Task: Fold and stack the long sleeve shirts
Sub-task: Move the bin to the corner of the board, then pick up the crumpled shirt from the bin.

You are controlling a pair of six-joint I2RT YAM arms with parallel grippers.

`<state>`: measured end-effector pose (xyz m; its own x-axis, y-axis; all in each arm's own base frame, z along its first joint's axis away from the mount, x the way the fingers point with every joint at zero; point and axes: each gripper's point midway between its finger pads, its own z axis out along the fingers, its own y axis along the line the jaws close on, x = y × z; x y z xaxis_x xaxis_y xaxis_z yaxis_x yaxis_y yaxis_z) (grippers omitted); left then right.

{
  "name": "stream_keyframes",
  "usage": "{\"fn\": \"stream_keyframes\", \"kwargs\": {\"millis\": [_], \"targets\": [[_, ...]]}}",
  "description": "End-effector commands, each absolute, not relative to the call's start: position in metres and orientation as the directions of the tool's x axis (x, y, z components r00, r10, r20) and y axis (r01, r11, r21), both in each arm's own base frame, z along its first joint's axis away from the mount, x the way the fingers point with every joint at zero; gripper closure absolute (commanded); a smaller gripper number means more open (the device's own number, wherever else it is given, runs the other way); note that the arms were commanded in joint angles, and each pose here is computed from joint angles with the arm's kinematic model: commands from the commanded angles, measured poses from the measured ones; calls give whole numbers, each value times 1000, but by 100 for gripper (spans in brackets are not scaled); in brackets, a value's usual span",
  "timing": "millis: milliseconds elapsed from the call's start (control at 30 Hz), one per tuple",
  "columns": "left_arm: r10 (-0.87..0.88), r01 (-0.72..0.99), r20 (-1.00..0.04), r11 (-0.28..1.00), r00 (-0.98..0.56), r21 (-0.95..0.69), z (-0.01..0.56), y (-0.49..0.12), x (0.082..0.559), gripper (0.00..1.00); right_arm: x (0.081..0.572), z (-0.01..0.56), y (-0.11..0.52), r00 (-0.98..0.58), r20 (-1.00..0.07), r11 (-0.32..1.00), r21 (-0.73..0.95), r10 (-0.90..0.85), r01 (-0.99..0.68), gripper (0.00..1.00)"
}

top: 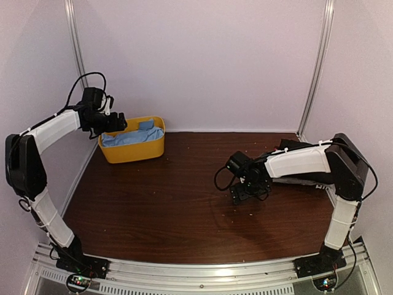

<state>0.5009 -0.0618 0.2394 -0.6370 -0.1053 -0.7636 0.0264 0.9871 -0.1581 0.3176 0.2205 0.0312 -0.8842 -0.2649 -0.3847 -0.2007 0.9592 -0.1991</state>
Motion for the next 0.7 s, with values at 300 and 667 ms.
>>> {"fn": "stream_keyframes", "kwargs": {"millis": [300,667], "targets": [[-124,146,-654,928,-746,-342,154,-144,486,23,313,25,227,-879,-392,959,-188,-270,-210,0],[-42,241,-767,937,-640,-253,204,-154,547,16,314,19,228,-882,-381,956,-194,-278,-218,0]]}}
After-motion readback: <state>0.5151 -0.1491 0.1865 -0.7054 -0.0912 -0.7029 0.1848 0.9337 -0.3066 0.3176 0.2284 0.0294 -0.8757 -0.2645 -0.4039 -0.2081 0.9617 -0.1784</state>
